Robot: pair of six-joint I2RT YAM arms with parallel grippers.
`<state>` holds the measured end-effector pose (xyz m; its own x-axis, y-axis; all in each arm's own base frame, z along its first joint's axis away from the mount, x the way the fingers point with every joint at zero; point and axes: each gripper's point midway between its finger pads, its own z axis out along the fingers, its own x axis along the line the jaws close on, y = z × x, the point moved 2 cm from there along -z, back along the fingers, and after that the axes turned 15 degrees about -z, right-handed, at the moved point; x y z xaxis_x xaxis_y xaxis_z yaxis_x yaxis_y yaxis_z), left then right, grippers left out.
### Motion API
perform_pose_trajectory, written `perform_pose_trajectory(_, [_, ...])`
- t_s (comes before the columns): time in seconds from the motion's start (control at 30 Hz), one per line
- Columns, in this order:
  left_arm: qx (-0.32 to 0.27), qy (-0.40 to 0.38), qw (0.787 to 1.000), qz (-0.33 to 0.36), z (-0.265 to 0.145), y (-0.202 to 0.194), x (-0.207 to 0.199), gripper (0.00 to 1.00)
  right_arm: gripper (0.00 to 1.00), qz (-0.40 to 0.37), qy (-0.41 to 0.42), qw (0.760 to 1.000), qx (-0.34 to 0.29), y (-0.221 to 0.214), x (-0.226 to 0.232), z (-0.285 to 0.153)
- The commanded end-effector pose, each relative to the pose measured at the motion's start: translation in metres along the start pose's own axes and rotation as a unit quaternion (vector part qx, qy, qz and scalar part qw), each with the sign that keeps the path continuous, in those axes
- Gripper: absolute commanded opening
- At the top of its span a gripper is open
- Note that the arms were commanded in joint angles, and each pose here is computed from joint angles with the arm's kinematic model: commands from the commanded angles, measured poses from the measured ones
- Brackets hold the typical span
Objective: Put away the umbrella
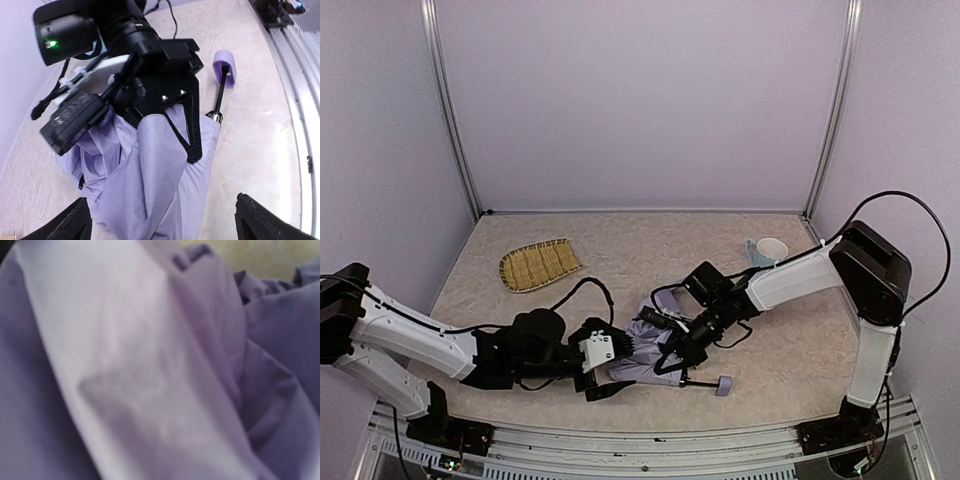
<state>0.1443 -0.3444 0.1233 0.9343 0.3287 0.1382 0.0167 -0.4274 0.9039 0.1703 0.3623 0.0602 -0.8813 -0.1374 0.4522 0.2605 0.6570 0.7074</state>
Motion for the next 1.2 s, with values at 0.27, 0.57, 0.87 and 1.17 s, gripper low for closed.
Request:
perform_pose_trajectory(0.27, [0.151, -0.061, 0.987, -0.012, 0.067, -0.058, 0.015, 0.89, 0.09, 0.136, 0.045, 0.988, 0.053, -0.056, -0.034, 0.01])
perform_pose_trajectory(0.57, [0.211, -0.127, 0.963, -0.111, 0.065, -0.095, -0.004, 0.61, 0.3, 0.141, -0.013, 0.99, 0.006, -0.029, -0.05, -0.011])
perform_pose_trajectory(0.87, [0.3, -0.149, 0.918, -0.215, 0.064, -0.141, -0.006, 0.34, 0.47, 0.117, -0.115, 0.985, -0.055, 0.008, -0.041, -0.053])
perform_pose_trajectory(1.17, [0.308, -0.192, 0.888, -0.281, 0.058, -0.145, -0.013, 0.29, 0.55, 0.021, -0.287, 0.955, -0.075, 0.032, -0.023, -0.116])
